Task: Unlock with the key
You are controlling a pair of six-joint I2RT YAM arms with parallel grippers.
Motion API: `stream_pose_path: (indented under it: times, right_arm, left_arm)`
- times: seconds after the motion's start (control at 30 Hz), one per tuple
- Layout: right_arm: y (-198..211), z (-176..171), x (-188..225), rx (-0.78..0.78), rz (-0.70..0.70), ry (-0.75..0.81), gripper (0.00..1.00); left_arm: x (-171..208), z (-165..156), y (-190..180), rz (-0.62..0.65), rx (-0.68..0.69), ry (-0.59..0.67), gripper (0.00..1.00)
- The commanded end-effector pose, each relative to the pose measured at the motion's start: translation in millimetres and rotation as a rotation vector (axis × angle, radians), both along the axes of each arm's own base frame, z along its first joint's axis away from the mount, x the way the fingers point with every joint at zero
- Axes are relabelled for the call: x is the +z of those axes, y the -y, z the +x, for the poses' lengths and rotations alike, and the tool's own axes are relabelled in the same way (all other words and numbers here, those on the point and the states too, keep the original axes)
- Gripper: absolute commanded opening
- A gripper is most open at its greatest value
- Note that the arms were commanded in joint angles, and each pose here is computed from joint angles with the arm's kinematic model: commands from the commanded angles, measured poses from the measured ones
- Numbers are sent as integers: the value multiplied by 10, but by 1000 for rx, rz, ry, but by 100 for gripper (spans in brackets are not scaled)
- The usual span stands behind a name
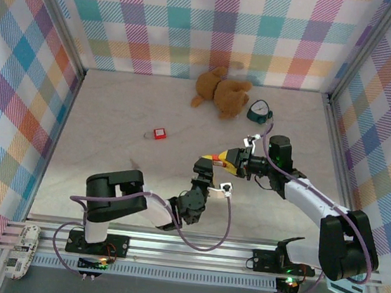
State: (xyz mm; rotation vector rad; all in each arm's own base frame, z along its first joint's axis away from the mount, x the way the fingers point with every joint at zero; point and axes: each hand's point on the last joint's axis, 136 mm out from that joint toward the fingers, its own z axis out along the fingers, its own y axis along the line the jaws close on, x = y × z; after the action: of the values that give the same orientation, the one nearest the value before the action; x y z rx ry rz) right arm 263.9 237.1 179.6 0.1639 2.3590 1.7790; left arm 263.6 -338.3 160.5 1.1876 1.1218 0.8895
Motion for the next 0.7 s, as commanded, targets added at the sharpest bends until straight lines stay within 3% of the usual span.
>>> stream_pose_path:
  times: [0.0, 0.17, 0.3, 0.47, 0.67]
  right_arm:
    - [4, 52, 172, 5, 2, 91, 32]
    - [57, 76, 169, -6, -27, 115, 31]
    - [104, 93, 146, -14, -52, 135, 31]
    - [164, 133, 144, -29, -78, 161, 31]
    - [172, 122, 117, -23, -91, 176, 31]
  left_arm:
    - [241, -79, -56, -106, -13, 15, 87]
    - [348, -139, -199, -142, -22, 6, 87]
    - [358, -148, -283, -145, -32, -92, 85]
    - [482, -130, -462, -268, -80, -409, 77]
    - [671, -119, -608, -393, -198, -693, 67]
